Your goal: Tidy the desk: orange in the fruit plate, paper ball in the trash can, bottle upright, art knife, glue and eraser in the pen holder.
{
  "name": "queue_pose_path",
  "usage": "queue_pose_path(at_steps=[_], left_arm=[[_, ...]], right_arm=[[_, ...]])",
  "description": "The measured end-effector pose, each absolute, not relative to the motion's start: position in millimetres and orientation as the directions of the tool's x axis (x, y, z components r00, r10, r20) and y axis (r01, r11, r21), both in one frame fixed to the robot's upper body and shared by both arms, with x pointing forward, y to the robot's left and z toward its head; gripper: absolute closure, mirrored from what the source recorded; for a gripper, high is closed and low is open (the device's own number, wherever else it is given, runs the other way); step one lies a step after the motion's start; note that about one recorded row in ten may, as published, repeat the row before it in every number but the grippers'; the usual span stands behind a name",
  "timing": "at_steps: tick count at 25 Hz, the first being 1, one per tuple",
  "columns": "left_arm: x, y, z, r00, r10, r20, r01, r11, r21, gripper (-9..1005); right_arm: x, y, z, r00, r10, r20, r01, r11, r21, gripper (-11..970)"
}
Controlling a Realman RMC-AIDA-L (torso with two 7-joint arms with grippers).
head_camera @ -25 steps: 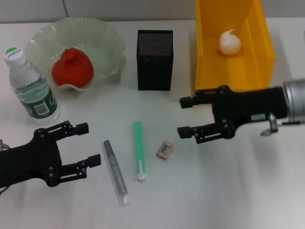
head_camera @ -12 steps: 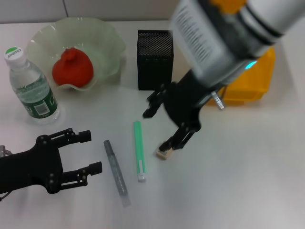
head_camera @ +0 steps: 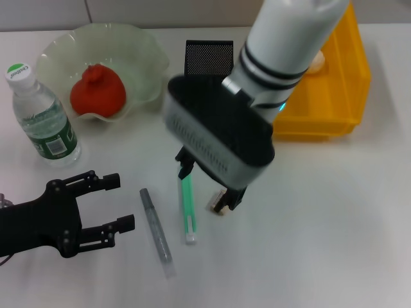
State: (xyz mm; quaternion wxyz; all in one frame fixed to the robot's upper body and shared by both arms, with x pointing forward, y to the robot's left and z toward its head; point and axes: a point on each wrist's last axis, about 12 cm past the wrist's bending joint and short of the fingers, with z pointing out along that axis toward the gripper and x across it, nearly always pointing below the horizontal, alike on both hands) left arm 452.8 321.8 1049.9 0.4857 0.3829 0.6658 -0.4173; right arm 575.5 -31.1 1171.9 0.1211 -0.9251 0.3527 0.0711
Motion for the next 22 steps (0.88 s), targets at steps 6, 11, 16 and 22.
queue_pose_path(at_steps=[6, 11, 16, 22], left_arm=[[453, 324, 1051, -0.237, 0.102, -0.966, 0.911, 0.367, -0.185, 196], [453, 324, 1050, -0.238, 0.102, -0.966, 0.911, 0.368, -0.185, 196], [453, 322, 1050, -0.239, 0.099, -0.966, 0.910, 0.369, -0.188, 196], [453, 322, 1049, -0.244, 0.097, -0.965, 0.909, 0.369, -0.193, 197]], right_arm=[[561, -17, 1165, 0.832, -0.530, -0.166, -0.553, -0.817, -0.162, 180], [549, -12, 1156, 0.884, -0.450, -0.128, -0.465, -0.873, -0.146, 182], [539, -11, 1149, 0.917, -0.386, -0.102, -0.398, -0.907, -0.139, 184], [535, -7, 1139, 0.941, -0.332, -0.062, -0.338, -0.926, -0.165, 186]])
